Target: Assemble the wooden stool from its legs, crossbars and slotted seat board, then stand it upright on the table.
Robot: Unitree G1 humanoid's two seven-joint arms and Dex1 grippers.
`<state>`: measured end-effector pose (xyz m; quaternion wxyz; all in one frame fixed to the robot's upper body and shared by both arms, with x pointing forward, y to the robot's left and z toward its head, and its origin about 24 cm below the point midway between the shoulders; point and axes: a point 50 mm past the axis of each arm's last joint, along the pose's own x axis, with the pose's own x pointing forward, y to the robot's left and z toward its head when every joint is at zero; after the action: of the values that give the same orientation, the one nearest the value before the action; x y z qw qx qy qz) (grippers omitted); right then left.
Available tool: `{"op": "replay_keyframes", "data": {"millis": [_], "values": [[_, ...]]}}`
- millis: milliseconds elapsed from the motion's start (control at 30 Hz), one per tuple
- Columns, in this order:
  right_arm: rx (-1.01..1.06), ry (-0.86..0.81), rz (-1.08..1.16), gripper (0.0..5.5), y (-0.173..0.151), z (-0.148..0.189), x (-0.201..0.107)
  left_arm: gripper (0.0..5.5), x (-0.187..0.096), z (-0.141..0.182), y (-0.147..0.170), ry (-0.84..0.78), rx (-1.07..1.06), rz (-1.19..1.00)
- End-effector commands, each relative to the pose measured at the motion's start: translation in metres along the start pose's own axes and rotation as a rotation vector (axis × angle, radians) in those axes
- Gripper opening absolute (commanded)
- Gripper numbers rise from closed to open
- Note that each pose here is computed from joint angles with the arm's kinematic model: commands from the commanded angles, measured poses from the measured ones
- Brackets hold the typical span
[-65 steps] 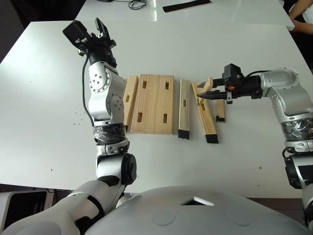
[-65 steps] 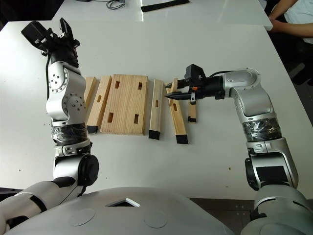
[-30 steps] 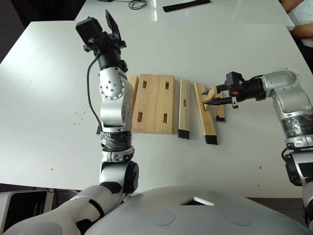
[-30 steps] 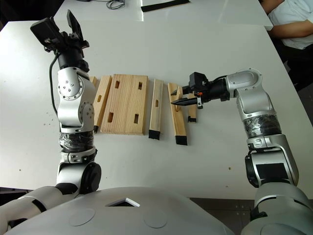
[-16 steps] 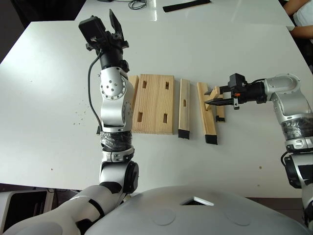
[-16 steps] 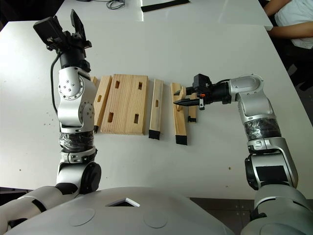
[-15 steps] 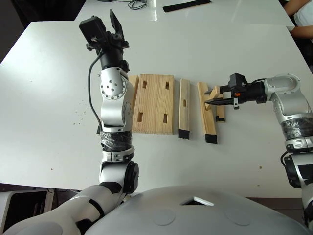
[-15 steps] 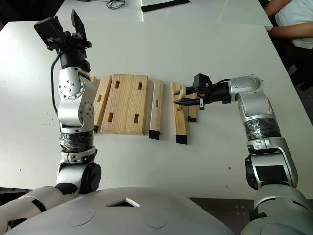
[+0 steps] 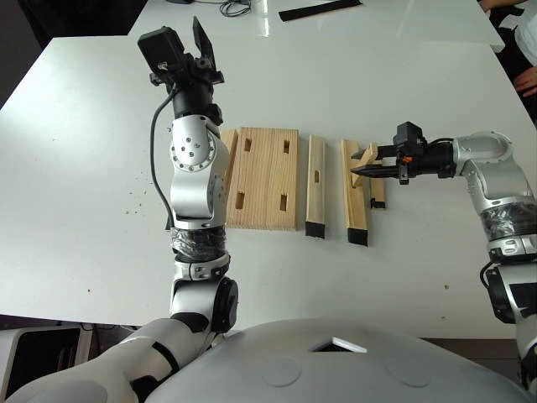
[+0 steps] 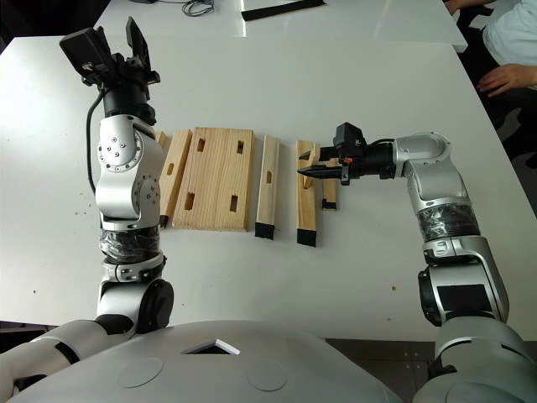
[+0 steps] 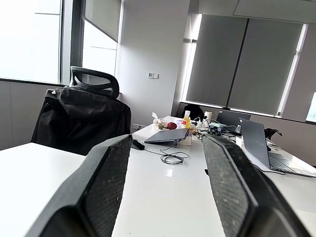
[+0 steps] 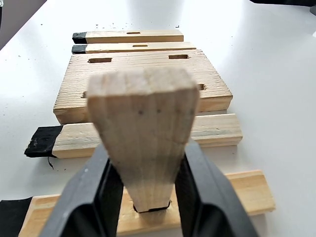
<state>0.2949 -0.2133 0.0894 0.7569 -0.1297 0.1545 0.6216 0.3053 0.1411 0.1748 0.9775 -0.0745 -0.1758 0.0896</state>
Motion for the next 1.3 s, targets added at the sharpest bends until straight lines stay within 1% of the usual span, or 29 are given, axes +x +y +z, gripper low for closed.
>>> {"op": "replay_keyframes", "data": {"millis": [33,200,400,433,467,500,600,700,833,967,1067,1133,1200,1300], "values": [[0.179,0.162,0.039,1.31,0.024,-0.054,0.011,2.63,-0.001,0.001,-0.001,0.004,-0.001,-0.005],[0.175,0.164,0.037,1.31,0.028,-0.058,0.013,2.63,-0.001,0.001,-0.001,0.008,0.0,-0.01],[0.14,0.104,-0.025,1.31,0.017,-0.047,0.01,2.63,0.0,0.0,0.0,0.008,-0.001,-0.001],[0.134,0.084,-0.034,1.68,0.015,-0.043,0.009,2.63,0.0,0.0,0.0,0.008,-0.002,0.001],[0.134,0.058,-0.043,1.78,0.011,-0.038,0.008,2.63,0.001,0.0,0.001,0.007,-0.002,0.006],[0.133,0.036,-0.047,2.03,0.009,-0.033,0.008,2.63,0.001,0.0,0.003,0.005,-0.001,0.011],[0.117,0.005,-0.045,2.48,0.006,-0.022,0.006,2.63,0.001,-0.001,0.007,0.001,0.003,0.032],[0.121,0.004,-0.068,2.89,0.008,-0.018,0.0,2.63,0.001,-0.001,0.009,0.003,0.005,0.037],[0.105,0.012,-0.029,2.89,0.021,-0.011,-0.008,2.63,0.001,-0.001,0.013,0.003,0.01,0.051],[0.04,0.028,0.03,2.89,0.035,0.009,-0.024,2.63,0.0,-0.001,0.017,0.005,0.013,0.059],[-0.012,0.018,0.026,2.89,0.039,0.031,-0.035,2.63,-0.001,-0.002,0.02,0.001,0.015,0.068],[-0.058,-0.03,-0.001,2.89,0.036,0.054,-0.041,2.63,-0.001,-0.002,0.021,-0.002,0.021,0.077],[-0.101,-0.117,-0.026,2.89,0.033,0.081,-0.042,2.63,-0.001,-0.002,0.022,-0.006,0.027,0.08],[-0.13,-0.25,-0.02,2.89,0.036,0.111,-0.03,2.63,0.001,-0.003,0.02,-0.007,0.024,0.074]]}}
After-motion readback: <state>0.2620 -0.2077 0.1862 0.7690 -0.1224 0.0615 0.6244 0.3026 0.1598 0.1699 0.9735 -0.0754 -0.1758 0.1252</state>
